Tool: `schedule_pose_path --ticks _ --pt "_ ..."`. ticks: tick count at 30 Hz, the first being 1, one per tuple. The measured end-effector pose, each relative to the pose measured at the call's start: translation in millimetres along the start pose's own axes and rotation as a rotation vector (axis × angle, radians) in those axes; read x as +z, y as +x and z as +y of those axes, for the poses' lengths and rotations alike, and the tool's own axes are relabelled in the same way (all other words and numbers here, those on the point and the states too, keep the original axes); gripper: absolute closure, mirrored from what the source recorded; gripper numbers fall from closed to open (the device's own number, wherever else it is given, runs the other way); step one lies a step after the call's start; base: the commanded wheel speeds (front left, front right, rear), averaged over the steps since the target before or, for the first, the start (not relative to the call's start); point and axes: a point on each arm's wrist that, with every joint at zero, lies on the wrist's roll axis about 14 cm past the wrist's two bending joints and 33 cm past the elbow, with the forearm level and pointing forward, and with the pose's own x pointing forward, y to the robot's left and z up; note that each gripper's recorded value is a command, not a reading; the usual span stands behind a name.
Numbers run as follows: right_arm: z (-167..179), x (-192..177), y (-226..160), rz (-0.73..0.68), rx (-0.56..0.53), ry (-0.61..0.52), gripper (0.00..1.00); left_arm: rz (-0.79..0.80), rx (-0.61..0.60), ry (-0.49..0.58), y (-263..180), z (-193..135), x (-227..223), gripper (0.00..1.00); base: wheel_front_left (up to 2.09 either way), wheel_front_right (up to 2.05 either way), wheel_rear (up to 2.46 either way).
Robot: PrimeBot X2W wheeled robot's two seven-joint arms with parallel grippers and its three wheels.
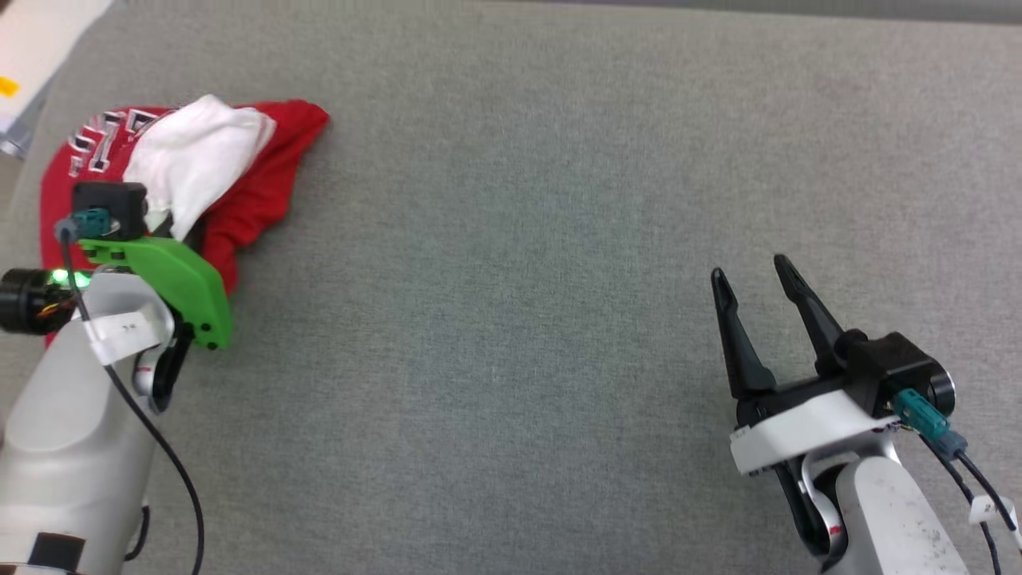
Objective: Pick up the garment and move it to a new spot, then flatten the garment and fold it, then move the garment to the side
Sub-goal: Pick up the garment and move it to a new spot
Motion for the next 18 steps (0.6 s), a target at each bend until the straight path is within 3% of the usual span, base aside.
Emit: schedule_pose_path --ticks 8,18 --pt "4.6 29.3 -18.0 -0.062 -0.009 -0.010 0.00 -0.183 -0.144 -0.008 -32.6 -70.5 51.4 1.00 0.00 0.00 0.00" --pt "-25.3 77.2 -37.6 -0.189 -0.113 -0.032 0.00 -0.227 -0.431 -0.018 -60.7 -214.6 75.4 1.00 0.00 0.00 0.00"
